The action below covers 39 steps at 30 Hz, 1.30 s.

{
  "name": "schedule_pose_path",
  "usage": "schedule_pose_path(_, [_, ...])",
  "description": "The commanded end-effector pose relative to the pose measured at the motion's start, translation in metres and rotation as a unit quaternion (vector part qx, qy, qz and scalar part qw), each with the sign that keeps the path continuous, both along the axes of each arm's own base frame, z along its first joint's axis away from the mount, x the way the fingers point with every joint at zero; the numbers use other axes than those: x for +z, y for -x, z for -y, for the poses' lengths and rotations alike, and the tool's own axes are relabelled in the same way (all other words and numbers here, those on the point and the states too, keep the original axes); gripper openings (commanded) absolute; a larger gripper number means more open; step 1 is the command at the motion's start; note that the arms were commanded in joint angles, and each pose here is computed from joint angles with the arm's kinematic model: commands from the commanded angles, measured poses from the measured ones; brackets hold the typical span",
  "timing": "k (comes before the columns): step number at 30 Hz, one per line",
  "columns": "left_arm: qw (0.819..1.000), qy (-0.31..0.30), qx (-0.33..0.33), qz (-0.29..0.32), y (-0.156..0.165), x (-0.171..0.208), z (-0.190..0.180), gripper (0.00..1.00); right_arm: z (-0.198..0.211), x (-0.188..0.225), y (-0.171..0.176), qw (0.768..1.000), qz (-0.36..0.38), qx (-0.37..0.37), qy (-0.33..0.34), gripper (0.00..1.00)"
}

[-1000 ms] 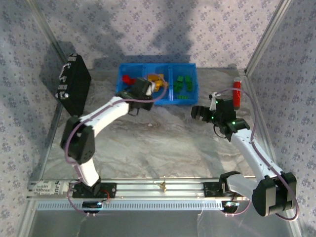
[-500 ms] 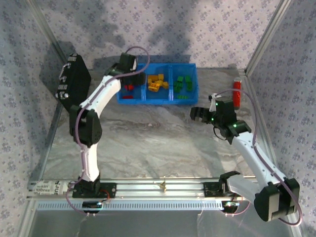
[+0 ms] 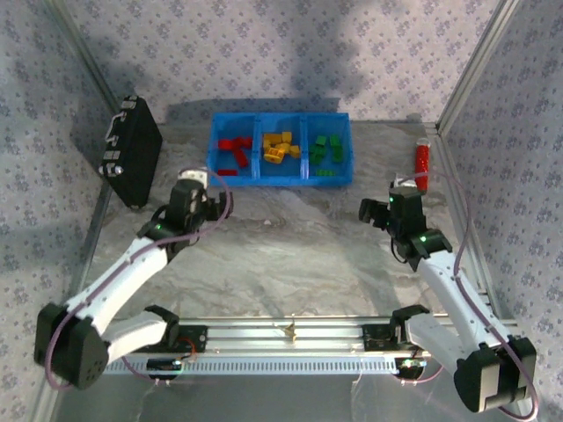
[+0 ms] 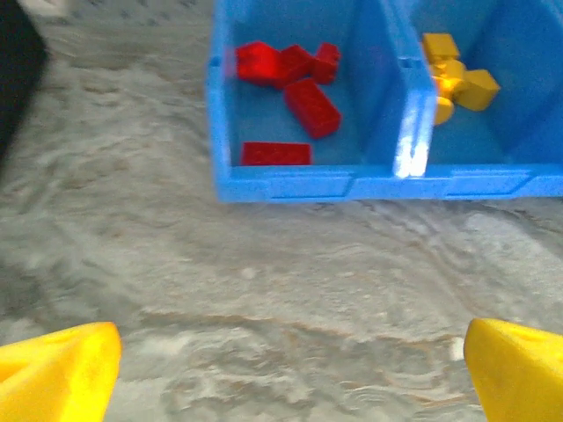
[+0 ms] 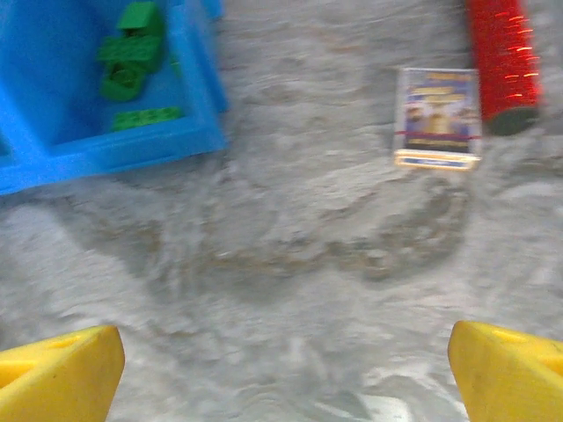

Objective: Sort the legos into containers by color
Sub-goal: Reset both arms

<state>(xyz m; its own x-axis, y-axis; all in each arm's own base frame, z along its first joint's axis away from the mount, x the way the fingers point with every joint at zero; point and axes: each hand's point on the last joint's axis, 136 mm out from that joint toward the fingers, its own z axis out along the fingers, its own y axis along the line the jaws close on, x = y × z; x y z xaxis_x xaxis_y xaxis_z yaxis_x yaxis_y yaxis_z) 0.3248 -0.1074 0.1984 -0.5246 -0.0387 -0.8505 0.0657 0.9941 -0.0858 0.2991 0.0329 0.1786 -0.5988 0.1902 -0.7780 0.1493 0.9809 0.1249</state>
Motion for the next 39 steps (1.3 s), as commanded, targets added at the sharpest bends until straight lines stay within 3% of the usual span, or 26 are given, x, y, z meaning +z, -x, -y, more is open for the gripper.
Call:
schedule_pose_path(1, [0.996, -0.029, 0.061, 0.058, 0.012, 0.011, -0.035, 1.0, 0.042, -0.008, 0.013, 0.993, 0.003, -0.079, 0.09, 0.97])
schedule_pose_path(5, [0.985, -0.069, 0.129, 0.089, 0.041, 0.001, -0.077, 1.0, 0.06, -0.023, 0.027, 0.981, 0.009, -0.114, 0.154, 0.97])
schedule_pose_path(9, [0.97, -0.119, 0.191, 0.092, 0.067, -0.009, -0.113, 1.0, 0.045, -0.039, 0.026, 0.981, 0.021, -0.064, 0.181, 0.99])
schedule_pose_path(17, [0.956, -0.168, 0.225, 0.088, 0.078, -0.045, -0.132, 1.0, 0.051, -0.072, 0.028, 0.974, 0.018, -0.088, 0.209, 0.99])
schedule_pose_path(26, [0.958, -0.143, 0.221, 0.115, 0.07, -0.057, -0.136, 1.0, 0.069, -0.072, 0.012, 0.975, 0.029, -0.135, 0.173, 0.99])
schedule_pose_path(39, [0.963, -0.097, 0.208, 0.141, 0.042, -0.06, -0.137, 1.0, 0.072, -0.072, -0.004, 0.97, 0.029, -0.15, 0.189, 0.99])
